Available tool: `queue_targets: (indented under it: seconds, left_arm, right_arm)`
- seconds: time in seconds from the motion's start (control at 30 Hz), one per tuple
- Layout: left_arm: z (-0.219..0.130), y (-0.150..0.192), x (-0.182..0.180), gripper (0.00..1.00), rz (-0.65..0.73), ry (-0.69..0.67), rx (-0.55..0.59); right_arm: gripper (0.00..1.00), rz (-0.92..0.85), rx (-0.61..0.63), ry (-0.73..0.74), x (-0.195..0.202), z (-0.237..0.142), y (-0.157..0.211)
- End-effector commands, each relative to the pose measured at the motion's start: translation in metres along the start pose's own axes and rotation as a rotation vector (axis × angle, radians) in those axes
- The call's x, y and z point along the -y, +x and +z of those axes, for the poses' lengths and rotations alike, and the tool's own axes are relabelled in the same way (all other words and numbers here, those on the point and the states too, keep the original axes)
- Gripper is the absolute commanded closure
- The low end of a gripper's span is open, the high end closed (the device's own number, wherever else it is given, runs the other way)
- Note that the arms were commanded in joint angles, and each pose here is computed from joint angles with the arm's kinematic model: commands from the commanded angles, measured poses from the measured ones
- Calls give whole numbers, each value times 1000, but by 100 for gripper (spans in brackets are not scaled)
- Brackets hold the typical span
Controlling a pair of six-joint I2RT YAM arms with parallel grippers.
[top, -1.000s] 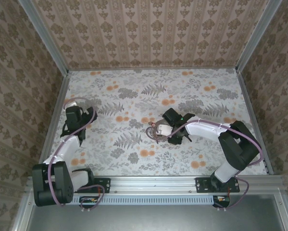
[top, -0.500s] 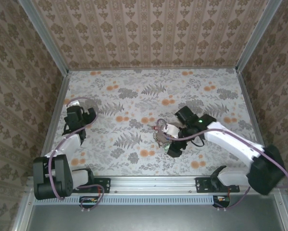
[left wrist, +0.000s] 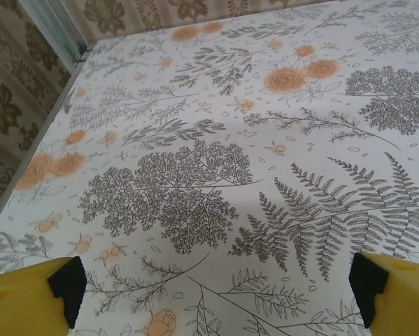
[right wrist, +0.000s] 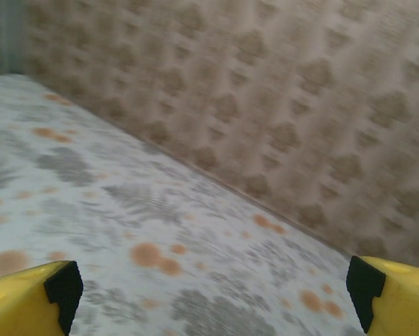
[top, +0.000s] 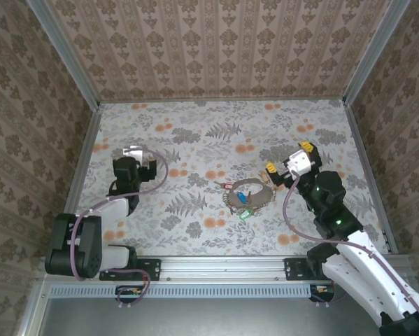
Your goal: Put the keys on the keyring
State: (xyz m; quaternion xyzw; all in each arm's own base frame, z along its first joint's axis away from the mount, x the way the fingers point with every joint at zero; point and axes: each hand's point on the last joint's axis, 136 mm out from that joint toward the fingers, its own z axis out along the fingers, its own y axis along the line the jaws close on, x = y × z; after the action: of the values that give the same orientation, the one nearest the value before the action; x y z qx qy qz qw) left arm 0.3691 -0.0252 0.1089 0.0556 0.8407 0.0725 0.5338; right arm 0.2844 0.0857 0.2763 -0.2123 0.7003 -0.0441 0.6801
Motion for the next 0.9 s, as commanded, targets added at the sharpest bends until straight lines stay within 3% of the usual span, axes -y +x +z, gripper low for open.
queue_targets:
  seconds: [0.0, 0.1, 0.23, 0.33, 0.47, 0.6, 0.67, 0.87]
  left_arm:
    - [2, -19, 5, 0, 71, 10, 121]
    - [9, -16, 6, 0, 88, 17, 144]
    - [14, -5, -14, 0, -25, 4, 166]
    - [22, 0, -13, 0, -23, 20, 177]
    - [32, 2, -11, 0, -38, 67, 100]
    - [36, 3, -18, 0, -72, 59, 75]
    - [36, 4, -17, 0, -72, 61, 70]
    - [36, 3, -17, 0, -71, 62, 75]
  right_arm:
    - [0, 131, 34, 298, 51, -5, 19]
    - [0, 211, 11, 325, 52, -2, 61]
    - [0, 268, -65, 331, 52, 4, 109]
    - [0, 303, -102, 296, 51, 12, 134]
    - [0, 322, -151, 286, 51, 27, 161]
    - [0, 330, -163, 278, 56, 49, 161]
    - [0, 331, -226, 248, 54, 58, 166]
    - [0, 402, -201, 254, 57, 65, 165]
